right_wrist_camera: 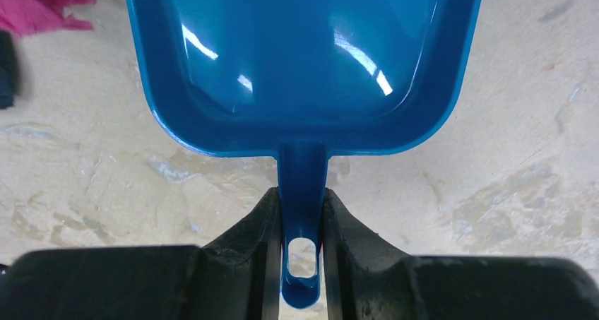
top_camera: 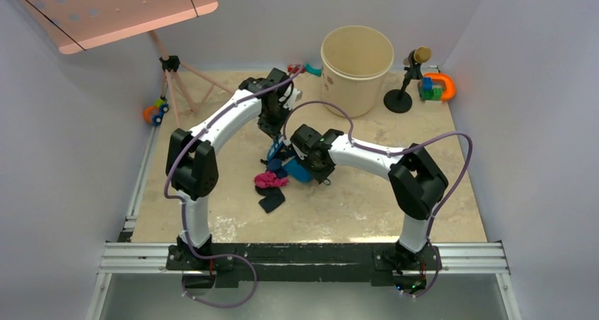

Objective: Sweep away the paper scraps from the table

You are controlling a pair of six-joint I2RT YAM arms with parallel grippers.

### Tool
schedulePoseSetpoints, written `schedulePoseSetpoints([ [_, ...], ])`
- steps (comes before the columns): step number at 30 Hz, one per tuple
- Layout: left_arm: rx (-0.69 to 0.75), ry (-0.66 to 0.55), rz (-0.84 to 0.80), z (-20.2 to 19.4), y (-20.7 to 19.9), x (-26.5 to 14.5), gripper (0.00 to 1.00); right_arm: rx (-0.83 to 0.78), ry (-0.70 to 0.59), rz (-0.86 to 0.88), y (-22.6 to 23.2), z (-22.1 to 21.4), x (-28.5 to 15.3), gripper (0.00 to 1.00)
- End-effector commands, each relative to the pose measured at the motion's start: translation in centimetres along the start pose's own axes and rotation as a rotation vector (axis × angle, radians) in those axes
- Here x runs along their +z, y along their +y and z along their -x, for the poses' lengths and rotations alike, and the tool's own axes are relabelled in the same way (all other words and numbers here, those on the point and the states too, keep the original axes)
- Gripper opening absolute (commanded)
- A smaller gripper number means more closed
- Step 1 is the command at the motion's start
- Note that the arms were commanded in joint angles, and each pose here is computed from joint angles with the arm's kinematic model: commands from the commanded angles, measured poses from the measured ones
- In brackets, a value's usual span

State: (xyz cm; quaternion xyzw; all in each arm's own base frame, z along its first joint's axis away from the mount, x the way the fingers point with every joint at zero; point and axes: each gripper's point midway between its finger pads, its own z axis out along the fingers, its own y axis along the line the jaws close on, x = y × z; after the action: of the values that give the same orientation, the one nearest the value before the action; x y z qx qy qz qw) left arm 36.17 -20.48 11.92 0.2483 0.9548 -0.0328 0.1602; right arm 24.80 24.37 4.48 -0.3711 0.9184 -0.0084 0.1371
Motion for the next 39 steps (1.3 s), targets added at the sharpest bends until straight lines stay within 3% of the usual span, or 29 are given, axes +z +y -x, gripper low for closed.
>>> schedulePoseSetpoints([
  [1,-0.002,-0.084,-0.206,2.2,-3.6,-2.0,0.0,-0.036,-0.097,0.019,0.5,2.9,-0.9,0.0],
  [6,-0.004,-0.13,-0.284,3.0,-4.9,-3.2,0.0,-0.012,-0.144,0.025,0.7,3.2,-1.0,0.0],
  [22,-0.005,-0.188,-0.247,3.2,-4.1,-8.4,0.0,0.05,-0.17,0.009,0.7,1.2,-0.5,0.0],
  [27,-0.045,-0.184,-0.166,3.4,-2.8,-8.0,0.0,0.057,-0.178,0.009,0.8,0.8,-0.6,0.0],
  [33,-0.103,-0.275,-0.031,6.6,-0.6,-6.4,0.0,0.053,-0.148,0.01,1.0,0.1,-0.3,0.0],
  [39,-0.057,-0.254,0.072,9.1,0.9,-3.2,0.0,0.063,-0.125,0.013,1.1,-0.1,-0.1,0.0],
])
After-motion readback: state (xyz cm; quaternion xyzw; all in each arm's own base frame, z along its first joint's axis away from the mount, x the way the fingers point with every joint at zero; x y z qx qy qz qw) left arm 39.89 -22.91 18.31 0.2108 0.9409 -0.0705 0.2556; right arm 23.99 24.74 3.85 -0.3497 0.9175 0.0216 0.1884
